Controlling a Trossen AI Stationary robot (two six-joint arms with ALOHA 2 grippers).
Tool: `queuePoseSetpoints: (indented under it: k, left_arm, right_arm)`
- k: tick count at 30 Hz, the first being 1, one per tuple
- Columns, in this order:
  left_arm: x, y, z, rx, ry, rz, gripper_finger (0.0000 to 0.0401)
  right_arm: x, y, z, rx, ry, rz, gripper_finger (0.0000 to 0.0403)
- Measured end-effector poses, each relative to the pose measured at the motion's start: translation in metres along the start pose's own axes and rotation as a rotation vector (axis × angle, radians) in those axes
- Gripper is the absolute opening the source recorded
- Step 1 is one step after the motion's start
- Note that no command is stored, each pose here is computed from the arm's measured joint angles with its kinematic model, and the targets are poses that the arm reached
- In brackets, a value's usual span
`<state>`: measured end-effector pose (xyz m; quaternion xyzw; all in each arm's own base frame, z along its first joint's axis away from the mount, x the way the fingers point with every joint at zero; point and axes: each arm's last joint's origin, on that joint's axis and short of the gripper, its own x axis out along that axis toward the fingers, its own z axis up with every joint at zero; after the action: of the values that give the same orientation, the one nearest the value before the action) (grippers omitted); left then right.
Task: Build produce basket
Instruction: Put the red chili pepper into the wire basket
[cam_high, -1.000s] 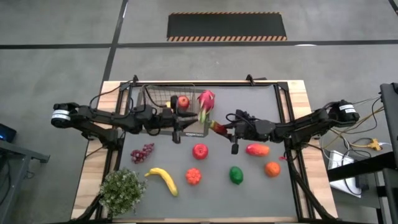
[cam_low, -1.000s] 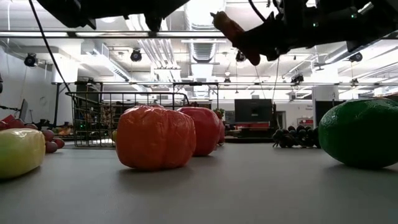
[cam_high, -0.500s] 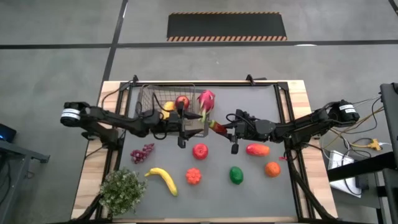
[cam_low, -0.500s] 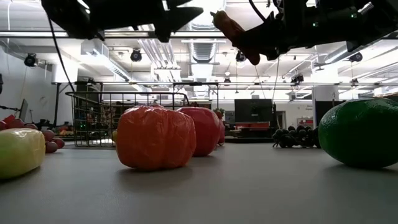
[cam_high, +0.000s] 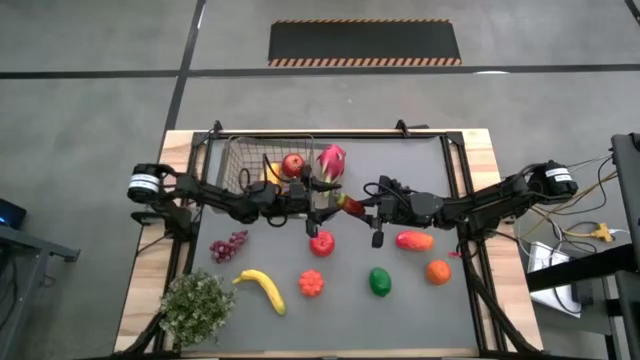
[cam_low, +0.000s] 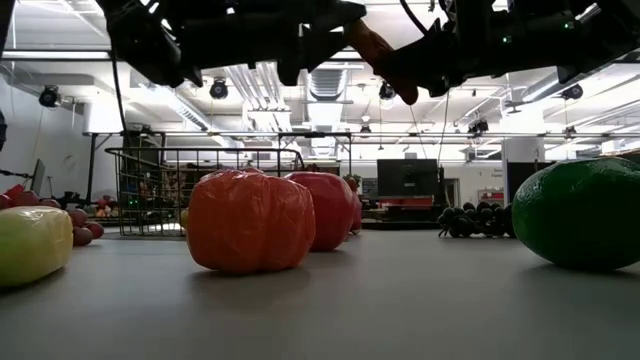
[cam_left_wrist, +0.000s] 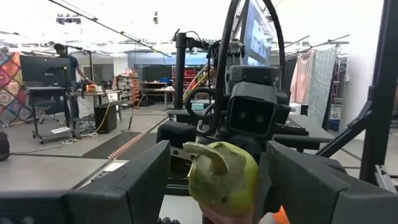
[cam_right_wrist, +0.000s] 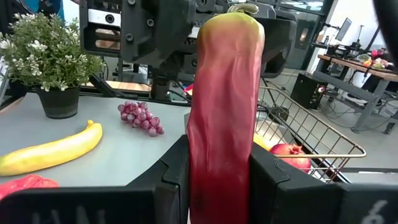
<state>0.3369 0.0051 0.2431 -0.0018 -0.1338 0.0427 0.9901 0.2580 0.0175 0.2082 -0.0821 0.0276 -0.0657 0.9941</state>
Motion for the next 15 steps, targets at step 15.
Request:
queuePoseSetpoints:
  k: [15]
  left_arm:
    - [0.0019,0.0,-0.0002,0.002,0.004,0.0,0.0141]
  right_arm:
    - [0.0,-0.0001,-0.0003,-0.005,0.003,-0.003,0.0096]
